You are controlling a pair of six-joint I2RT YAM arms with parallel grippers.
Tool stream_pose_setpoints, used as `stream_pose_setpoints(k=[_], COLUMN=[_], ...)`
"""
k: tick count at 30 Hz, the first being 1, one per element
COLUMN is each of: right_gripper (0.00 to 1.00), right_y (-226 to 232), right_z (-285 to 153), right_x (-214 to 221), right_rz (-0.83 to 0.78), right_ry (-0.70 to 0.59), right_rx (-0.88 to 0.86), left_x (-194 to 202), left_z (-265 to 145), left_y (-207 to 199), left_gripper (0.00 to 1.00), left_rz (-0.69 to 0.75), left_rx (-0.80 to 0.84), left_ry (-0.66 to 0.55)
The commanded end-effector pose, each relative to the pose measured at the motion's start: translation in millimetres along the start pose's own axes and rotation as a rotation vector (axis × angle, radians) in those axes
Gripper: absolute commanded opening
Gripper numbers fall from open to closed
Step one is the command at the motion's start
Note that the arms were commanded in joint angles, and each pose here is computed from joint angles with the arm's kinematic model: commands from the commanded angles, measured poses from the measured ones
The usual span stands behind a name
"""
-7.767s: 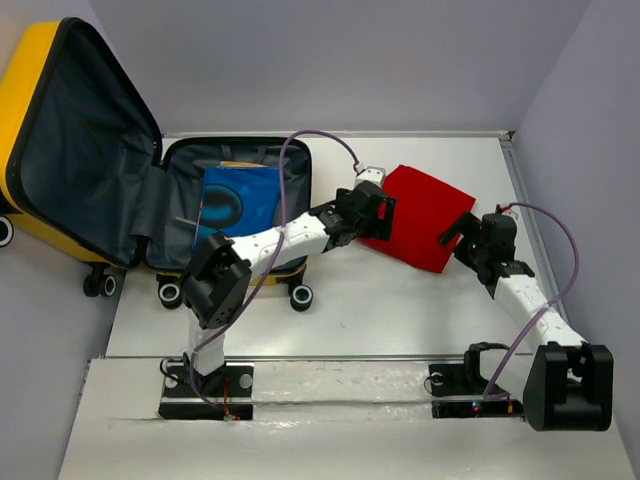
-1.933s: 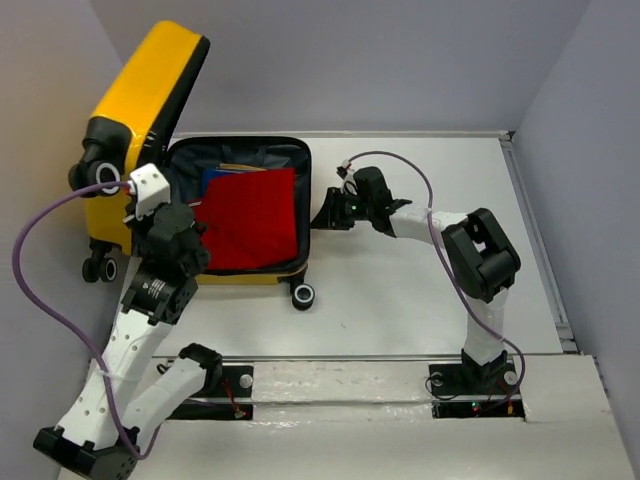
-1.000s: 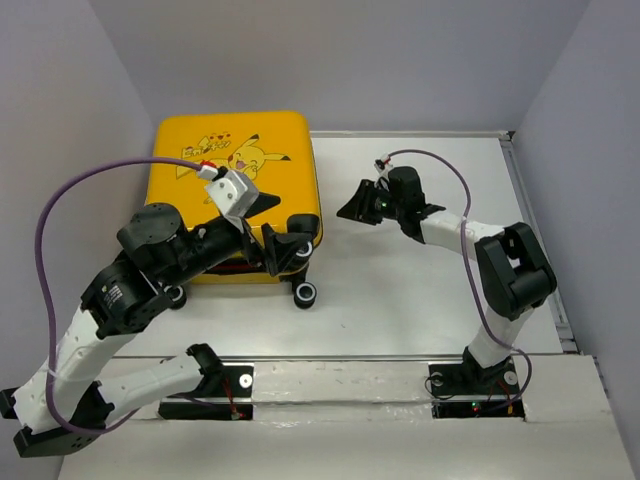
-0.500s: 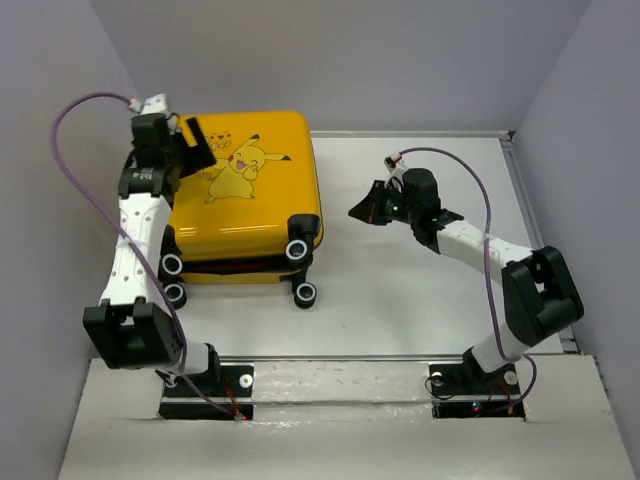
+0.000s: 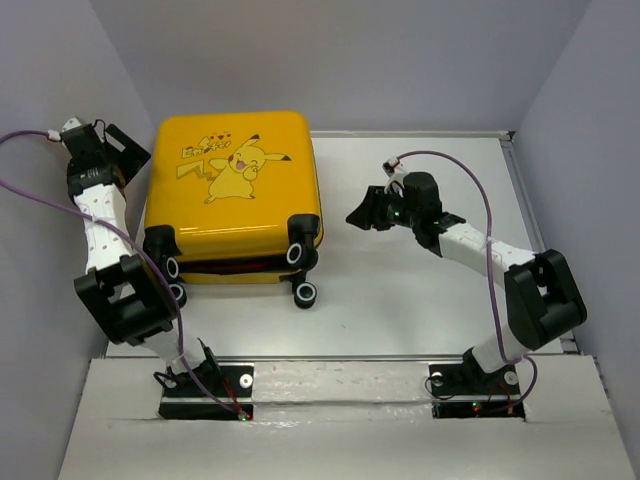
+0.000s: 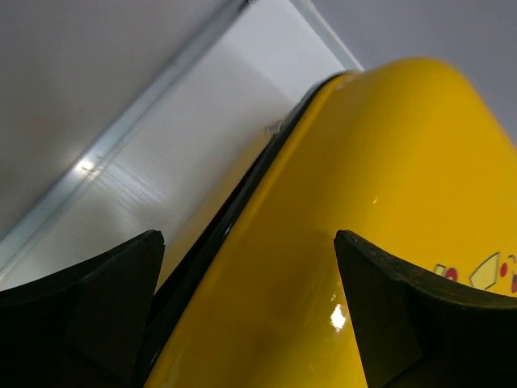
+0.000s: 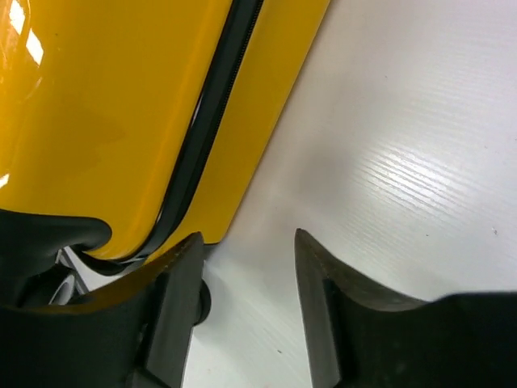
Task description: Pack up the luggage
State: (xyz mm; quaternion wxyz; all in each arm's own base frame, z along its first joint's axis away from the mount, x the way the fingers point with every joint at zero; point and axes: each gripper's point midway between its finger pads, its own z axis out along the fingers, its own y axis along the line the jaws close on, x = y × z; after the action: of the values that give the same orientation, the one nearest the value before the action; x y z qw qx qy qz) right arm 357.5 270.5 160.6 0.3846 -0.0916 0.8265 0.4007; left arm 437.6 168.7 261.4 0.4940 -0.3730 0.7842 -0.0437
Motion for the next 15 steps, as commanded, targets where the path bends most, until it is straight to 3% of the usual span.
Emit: stream_pose_setpoints(k=[1,4,7,10,14,15], right_gripper=[0.75,0.91,0.96,0.95,0.8,0.8], right_y=[12.8,19.5,26.8,13.2,-26.2,-31.3], right_z=[-8.7,-10.3,-11.1,-14.7,-29.8,-32.2], right_x=[-11.3,-10.9,-11.9,-30.0,-53.7,-55.7], right_rz=[-0.062,-0.077,-0.08,-0.025,0.143,0.152], right_ry=[-0.041,-0.03,-0.02,-0.071,-0.099,-0.098], right_rx=[-0.032,-0.065,-0.098,-0.038,-0.017,-0.02], left_x=[66.8,93.9,116.5,150.5,192.3,212.6], left_z=[35.3,43.0,43.9,31.8,-1.4,-9.9], left_y=[-16.5,-20.6,-17.0,-26.8,-56.3,-59.6], left_gripper=[0.99,0.99,0.99,0.99,0.99,0.99], left_rz=[-0.123,-0.153,-0.145,-0.124,-0.125,-0.123], left_rx=[0.229,0.294,0.3,0.323,0.405,0.413], left_ry=[0.23,0.319,0.37,0.404,0.42,0.445])
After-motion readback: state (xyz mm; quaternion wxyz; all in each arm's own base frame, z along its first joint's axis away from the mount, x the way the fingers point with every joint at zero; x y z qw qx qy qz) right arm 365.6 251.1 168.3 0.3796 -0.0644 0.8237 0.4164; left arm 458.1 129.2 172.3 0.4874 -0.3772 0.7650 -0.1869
